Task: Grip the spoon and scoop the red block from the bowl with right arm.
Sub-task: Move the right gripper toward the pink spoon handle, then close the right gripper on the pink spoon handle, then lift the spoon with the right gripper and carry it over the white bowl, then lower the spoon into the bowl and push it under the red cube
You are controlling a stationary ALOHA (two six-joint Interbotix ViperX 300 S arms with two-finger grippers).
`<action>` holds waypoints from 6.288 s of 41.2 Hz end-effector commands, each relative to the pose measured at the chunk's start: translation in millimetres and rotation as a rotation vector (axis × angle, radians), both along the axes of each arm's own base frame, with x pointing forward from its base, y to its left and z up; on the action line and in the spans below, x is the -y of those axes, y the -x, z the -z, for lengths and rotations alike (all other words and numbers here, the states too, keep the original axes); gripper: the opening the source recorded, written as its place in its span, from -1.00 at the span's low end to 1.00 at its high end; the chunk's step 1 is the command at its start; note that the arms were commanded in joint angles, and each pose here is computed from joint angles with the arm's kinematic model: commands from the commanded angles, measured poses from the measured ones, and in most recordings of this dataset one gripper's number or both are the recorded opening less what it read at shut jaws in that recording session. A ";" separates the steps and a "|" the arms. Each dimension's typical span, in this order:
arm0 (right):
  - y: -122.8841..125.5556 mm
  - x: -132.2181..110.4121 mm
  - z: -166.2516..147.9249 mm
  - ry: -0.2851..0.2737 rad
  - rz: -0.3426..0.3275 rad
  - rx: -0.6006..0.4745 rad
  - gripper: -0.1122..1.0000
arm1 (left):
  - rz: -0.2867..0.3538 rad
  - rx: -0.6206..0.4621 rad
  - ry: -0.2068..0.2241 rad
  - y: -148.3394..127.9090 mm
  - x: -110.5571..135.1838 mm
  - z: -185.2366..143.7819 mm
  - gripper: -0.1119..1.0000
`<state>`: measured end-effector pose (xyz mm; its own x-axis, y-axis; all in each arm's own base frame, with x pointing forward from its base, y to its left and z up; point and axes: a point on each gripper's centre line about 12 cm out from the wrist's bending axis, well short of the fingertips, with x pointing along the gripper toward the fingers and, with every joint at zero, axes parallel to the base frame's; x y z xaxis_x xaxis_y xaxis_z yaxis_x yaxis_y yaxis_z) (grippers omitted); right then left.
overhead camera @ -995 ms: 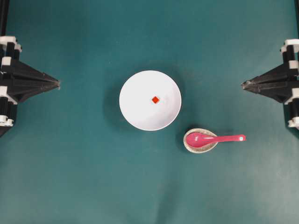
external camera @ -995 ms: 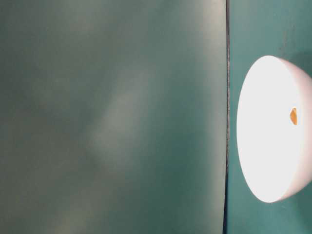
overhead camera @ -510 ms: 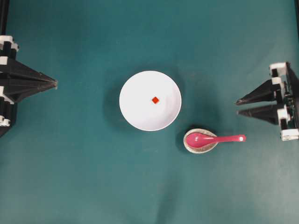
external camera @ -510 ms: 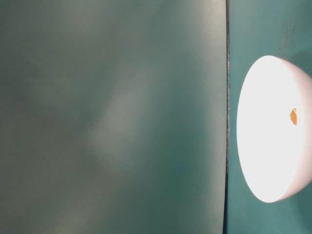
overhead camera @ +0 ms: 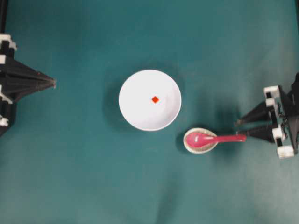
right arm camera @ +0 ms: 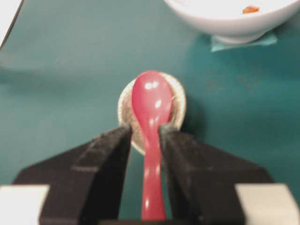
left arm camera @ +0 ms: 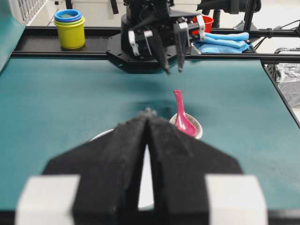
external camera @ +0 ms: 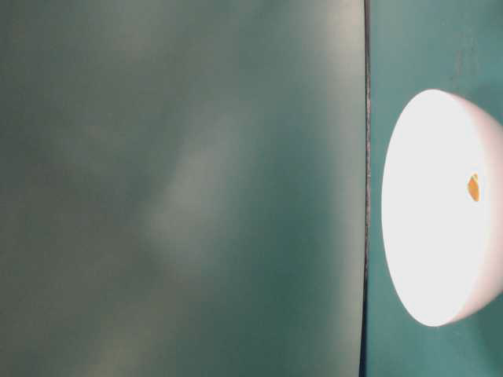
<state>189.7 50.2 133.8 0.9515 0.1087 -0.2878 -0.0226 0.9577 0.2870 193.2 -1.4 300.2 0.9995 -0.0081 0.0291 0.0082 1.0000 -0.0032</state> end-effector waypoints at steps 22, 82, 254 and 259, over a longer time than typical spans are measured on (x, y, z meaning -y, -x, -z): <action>-0.2 -20.4 40.3 0.072 0.042 -0.113 -0.09 | 0.003 0.026 -0.001 -2.8 0.7 -10.9 -0.80; -2.8 -21.2 55.2 0.141 0.040 -0.152 -0.20 | -0.010 0.018 0.000 -3.0 -2.1 -9.0 -0.80; -228.4 89.4 -80.8 -0.107 -0.052 -1.107 -0.37 | -0.066 -0.115 -0.013 -0.1 -12.7 4.8 -0.80; -229.5 83.6 -80.9 -0.100 -0.063 -1.103 -0.37 | -0.066 -0.117 -0.014 0.0 -12.7 5.4 -0.80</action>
<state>413.8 -37.6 199.0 0.1210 0.2201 -0.9679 0.2617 0.9335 0.2450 191.5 10.6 284.2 0.9921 0.0547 -0.1133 -0.0538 0.9985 0.0106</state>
